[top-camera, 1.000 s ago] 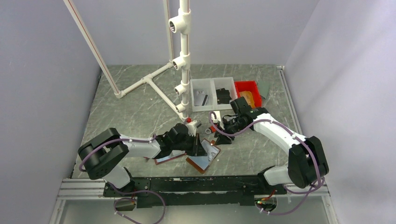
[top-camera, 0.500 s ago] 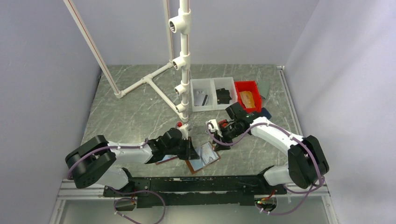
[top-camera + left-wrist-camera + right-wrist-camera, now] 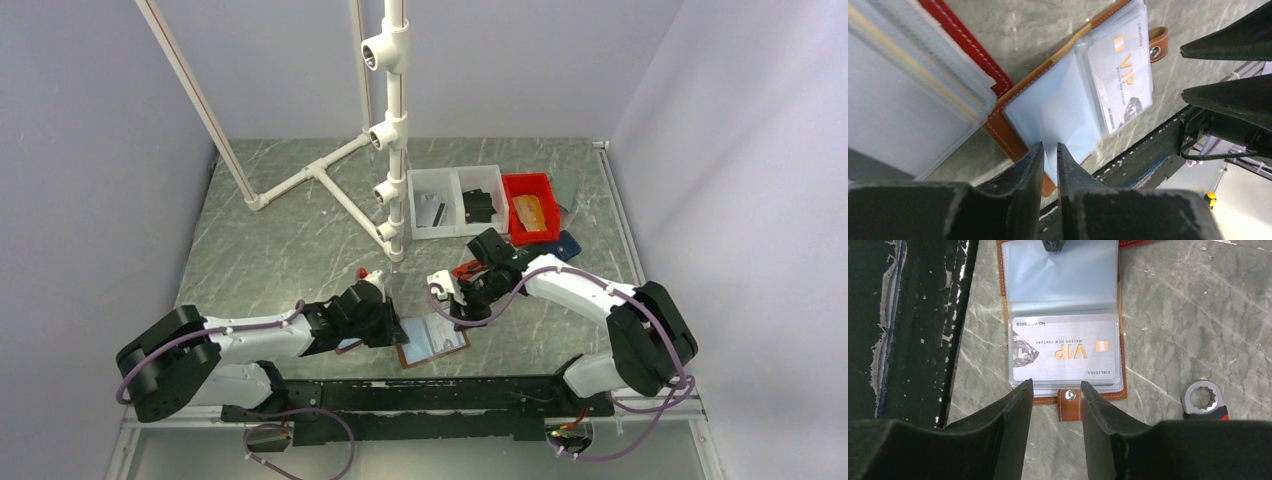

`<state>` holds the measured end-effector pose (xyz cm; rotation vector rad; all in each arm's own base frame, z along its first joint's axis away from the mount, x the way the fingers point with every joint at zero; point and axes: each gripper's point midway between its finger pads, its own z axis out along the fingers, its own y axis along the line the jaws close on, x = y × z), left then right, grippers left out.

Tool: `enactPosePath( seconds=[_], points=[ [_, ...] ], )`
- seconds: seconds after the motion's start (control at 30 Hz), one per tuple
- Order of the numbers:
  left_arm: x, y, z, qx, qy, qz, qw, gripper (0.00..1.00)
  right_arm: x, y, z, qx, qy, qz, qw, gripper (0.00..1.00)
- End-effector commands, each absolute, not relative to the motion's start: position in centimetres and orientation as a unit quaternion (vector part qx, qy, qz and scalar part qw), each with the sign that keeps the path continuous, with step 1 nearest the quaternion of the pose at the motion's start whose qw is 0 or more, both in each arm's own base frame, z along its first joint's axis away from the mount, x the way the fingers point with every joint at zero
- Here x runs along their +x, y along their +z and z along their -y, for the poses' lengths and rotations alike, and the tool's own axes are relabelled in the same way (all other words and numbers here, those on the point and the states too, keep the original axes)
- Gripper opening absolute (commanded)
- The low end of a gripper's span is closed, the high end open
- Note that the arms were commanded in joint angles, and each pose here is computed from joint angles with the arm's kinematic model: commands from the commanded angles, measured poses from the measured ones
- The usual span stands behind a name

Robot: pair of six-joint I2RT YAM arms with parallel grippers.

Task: Take the credit cards out of the card holder
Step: Remove the credit card from the card holder.

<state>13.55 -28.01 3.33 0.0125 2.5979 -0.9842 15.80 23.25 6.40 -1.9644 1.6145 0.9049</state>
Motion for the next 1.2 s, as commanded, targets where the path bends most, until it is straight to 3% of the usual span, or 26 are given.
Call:
enactPosePath(
  seconds=[0.0,0.3,0.57,0.67,0.93,1.17],
  points=[
    [14.2,3.5,26.6,-0.023,-0.321,-0.925,0.200,0.23,16.1,5.9,-23.7,-0.726,0.313,-0.569,0.226,0.42],
    [14.5,6.4,26.1,-0.002,-0.339,-0.910,0.237,0.32,16.1,5.7,-23.9,-0.730,0.307,-0.569,0.222,0.41],
    [14.9,10.2,25.9,-0.018,-0.420,-0.856,0.301,0.62,16.2,5.7,-23.9,-0.731,0.304,-0.568,0.224,0.39],
    [14.8,11.9,26.4,-0.026,-0.476,-0.820,0.317,0.68,16.2,5.8,-23.9,-0.733,0.302,-0.566,0.226,0.37],
    [14.9,13.7,27.9,-0.025,-0.546,-0.773,0.324,0.64,16.2,5.8,-23.8,-0.739,0.299,-0.561,0.223,0.23],
    [15.4,13.6,29.8,-0.016,-0.566,-0.764,0.309,0.45,16.0,5.1,-23.8,-0.748,0.288,-0.558,0.212,0.12]
  ],
)
